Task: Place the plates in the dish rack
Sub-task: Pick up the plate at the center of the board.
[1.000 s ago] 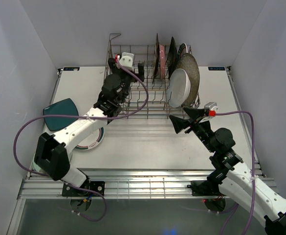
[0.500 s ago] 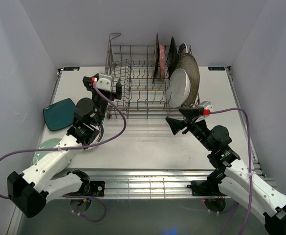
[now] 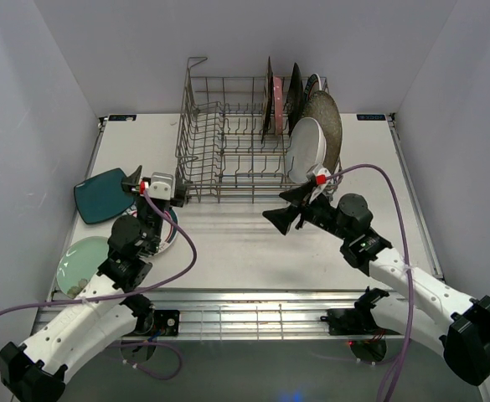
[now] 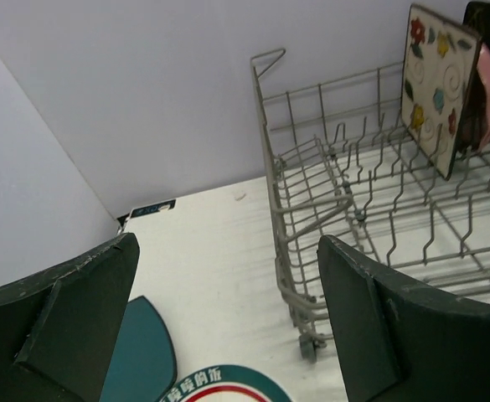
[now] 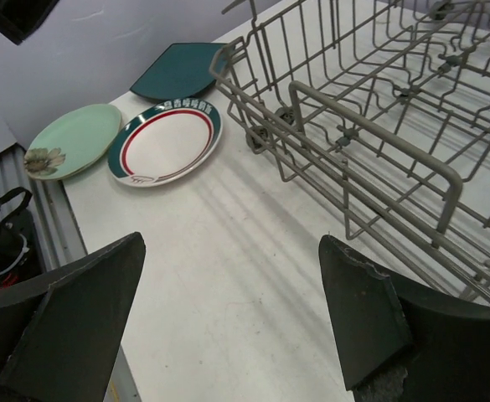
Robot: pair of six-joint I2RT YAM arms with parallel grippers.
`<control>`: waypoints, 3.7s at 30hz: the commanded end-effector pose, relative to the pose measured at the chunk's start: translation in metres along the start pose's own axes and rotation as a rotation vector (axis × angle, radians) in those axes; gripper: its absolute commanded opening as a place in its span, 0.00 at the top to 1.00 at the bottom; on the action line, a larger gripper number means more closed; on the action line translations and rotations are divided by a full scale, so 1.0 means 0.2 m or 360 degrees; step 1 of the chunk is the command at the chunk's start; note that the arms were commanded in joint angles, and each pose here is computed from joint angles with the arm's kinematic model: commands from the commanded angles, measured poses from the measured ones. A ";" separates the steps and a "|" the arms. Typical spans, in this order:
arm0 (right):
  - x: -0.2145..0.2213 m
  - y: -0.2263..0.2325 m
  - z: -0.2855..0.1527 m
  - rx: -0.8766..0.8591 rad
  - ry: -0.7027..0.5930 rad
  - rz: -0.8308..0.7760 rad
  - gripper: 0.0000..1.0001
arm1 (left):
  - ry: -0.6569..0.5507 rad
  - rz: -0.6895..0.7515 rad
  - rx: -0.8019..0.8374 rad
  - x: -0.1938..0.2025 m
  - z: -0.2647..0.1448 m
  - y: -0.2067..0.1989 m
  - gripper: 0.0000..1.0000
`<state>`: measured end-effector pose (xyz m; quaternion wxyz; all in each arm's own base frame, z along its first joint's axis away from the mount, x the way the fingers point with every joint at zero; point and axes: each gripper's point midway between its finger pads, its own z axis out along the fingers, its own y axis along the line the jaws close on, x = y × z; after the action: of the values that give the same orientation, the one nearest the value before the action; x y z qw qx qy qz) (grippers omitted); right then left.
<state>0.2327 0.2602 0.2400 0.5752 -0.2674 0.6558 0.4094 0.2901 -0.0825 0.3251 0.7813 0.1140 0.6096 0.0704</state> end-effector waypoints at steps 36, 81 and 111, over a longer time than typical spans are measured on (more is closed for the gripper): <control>0.41 0.44 0.71 0.0029 -0.0216 0.1250 0.06 | -0.0239 -0.0192 -0.0524 -0.01 -0.28 0.39 0.02; 1.06 0.69 1.32 0.0014 0.0415 0.1524 0.11 | -0.0285 -0.0204 -0.0621 -0.05 -0.32 0.47 0.02; 1.09 0.68 1.30 -0.0053 0.0389 0.1617 0.92 | -0.0328 -0.0261 -0.0650 -0.08 -0.36 0.50 0.02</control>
<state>0.2132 0.5777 0.0387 0.2123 0.0221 0.7876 0.5780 0.2202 0.0144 0.3499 0.8497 -0.0832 0.5078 0.1149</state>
